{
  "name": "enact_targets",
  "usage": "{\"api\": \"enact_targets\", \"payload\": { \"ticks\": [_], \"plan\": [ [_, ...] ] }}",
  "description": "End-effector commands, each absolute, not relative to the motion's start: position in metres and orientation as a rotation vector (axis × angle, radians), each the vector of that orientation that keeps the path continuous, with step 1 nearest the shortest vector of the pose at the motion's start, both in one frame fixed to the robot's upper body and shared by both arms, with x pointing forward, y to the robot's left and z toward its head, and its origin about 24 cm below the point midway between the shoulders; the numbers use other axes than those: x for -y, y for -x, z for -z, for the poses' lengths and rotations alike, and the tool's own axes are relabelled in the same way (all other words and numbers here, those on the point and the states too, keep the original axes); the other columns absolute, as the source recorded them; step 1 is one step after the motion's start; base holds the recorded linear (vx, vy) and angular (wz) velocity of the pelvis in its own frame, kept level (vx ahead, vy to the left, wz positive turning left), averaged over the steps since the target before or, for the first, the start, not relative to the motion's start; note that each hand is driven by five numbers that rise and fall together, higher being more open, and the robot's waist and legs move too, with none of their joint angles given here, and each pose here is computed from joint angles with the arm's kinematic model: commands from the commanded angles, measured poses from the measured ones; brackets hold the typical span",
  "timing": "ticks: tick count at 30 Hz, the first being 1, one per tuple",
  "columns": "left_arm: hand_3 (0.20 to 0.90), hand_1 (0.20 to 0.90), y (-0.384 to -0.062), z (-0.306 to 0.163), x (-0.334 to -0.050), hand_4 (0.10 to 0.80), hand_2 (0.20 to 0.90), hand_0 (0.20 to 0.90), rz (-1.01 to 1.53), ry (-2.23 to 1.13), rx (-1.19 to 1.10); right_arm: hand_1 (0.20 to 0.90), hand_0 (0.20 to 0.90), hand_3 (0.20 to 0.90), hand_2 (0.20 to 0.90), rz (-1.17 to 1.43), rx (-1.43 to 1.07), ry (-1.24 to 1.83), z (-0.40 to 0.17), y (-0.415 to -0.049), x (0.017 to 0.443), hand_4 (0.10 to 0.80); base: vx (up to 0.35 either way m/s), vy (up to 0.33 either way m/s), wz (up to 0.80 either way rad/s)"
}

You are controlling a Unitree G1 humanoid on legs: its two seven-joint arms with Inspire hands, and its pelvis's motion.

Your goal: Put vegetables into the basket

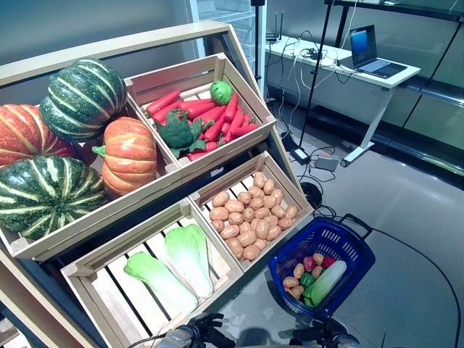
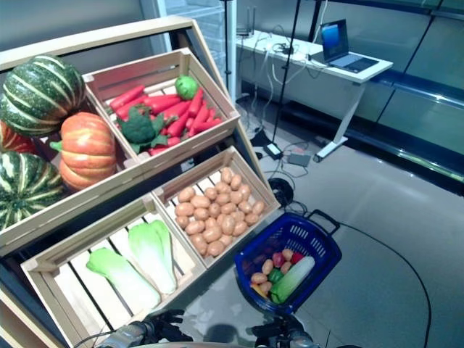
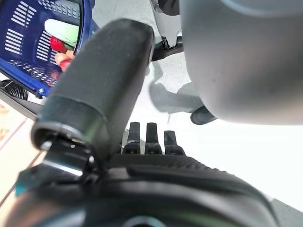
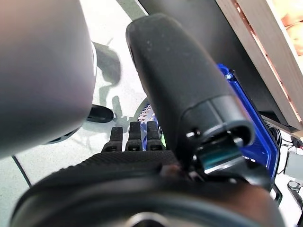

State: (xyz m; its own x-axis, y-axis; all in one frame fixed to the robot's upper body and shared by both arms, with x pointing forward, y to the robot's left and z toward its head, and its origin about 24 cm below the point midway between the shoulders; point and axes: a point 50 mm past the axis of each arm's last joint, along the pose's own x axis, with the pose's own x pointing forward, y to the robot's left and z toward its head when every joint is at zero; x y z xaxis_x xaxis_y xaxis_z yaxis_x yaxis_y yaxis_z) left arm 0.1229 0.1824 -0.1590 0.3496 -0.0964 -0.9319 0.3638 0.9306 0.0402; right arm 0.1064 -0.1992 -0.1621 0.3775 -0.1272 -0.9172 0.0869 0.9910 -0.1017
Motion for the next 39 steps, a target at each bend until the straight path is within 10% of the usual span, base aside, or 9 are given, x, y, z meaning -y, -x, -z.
{"api": "enact_targets", "payload": {
  "ticks": [1,19,39],
  "plan": [
    [0.9,0.9,-0.154,0.148,-0.187,0.8,0.9,0.9,0.315,-0.341,-1.092,0.9,0.9,0.9,0.9,0.073,-1.077,0.119,0.153,-0.138,0.197,0.8,0.0,0.0,0.0],
    [0.9,0.9,-0.177,0.134,-0.178,0.8,0.9,0.9,0.314,-0.357,-0.902,0.9,0.9,0.9,0.9,0.073,-1.085,0.097,0.154,-0.136,0.191,0.8,0.0,0.0,0.0],
    [0.9,0.9,-0.284,-0.054,-0.211,0.8,0.9,0.9,0.382,-0.556,-0.11,0.9,0.9,0.9,0.9,0.177,-1.098,0.056,0.154,-0.108,0.22,0.8,-0.01,0.005,0.01]
  ]
}}
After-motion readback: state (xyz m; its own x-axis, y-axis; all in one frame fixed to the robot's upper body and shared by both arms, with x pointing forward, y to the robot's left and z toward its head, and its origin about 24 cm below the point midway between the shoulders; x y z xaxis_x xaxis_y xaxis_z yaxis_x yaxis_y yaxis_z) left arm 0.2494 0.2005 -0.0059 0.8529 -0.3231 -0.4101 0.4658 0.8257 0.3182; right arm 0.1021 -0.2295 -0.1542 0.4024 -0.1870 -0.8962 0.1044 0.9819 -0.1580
